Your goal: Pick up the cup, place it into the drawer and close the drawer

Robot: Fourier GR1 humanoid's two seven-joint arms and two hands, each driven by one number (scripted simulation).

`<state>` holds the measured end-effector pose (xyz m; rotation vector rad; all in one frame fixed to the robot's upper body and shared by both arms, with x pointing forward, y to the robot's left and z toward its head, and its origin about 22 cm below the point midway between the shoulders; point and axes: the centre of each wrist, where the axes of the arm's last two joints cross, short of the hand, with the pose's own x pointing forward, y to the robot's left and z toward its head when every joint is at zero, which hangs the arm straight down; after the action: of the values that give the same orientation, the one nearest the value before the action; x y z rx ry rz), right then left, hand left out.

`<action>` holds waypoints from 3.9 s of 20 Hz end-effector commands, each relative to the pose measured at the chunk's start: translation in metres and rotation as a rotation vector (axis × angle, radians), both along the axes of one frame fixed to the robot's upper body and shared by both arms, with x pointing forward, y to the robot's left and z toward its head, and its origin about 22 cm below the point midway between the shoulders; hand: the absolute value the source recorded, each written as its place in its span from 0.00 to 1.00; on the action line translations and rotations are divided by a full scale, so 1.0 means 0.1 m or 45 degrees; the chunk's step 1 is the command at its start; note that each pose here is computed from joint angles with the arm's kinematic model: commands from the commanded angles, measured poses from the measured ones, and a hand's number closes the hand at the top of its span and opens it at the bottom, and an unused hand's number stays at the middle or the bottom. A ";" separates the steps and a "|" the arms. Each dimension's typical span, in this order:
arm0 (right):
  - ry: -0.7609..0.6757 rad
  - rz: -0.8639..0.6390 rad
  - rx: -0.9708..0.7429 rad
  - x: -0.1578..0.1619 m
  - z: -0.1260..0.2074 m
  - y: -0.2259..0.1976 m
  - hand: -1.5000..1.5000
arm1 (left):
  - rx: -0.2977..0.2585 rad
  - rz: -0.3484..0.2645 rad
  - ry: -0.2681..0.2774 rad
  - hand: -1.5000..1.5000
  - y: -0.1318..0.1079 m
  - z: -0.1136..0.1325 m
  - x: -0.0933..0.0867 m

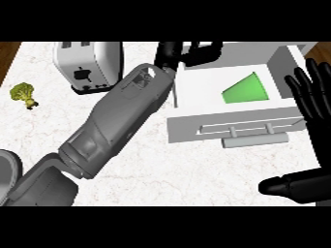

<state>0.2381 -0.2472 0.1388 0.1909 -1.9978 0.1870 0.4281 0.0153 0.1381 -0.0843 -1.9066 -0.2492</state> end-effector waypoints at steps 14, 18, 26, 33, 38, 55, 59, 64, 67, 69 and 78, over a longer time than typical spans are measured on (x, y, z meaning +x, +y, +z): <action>-0.032 0.066 0.094 0.11 0.04 0.03 0.00 | 0.026 -0.027 -0.019 0.00 -0.09 -0.08 -0.07; -0.005 0.119 0.100 -0.06 0.07 0.00 0.00 | -0.105 -0.075 -0.053 0.00 -0.16 0.08 -0.09; -0.005 0.131 0.040 -0.20 0.10 -0.21 1.00 | -0.304 -0.141 -0.006 0.00 -0.05 0.09 -0.14; -0.006 0.156 -0.313 -0.28 0.18 -0.48 1.00 | -0.394 -0.007 -0.003 0.00 0.54 0.06 -0.10; 0.021 0.139 -0.434 -0.36 0.15 -0.30 1.00 | -0.428 0.075 0.011 0.00 1.04 -0.09 -0.27; -0.049 0.106 -1.122 0.00 -0.31 -0.03 1.00 | -0.508 0.099 0.067 0.00 2.29 -0.57 -1.12; -0.031 0.074 -1.254 0.29 -0.57 0.10 1.00 | -0.474 0.113 0.078 0.00 2.54 -0.54 -1.32; -0.021 0.071 -1.293 0.51 -0.91 0.30 0.00 | -0.490 0.110 0.085 0.00 2.82 -0.81 -1.54; 0.009 0.071 -1.341 0.57 -1.15 0.46 0.00 | -0.476 0.098 0.063 0.00 2.92 -0.60 -1.45; 0.052 0.076 -1.425 0.72 -1.21 0.44 0.00 | -0.503 0.123 0.076 0.00 3.02 -0.78 -1.57; 0.118 0.102 -1.439 1.16 -1.62 0.38 0.00 | -0.490 0.124 0.059 0.00 3.37 -0.80 -1.69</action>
<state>0.3373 -0.2174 -0.0080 -0.4457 -1.5478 1.2568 0.2623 0.3370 0.0598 -0.2569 -1.8849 0.1897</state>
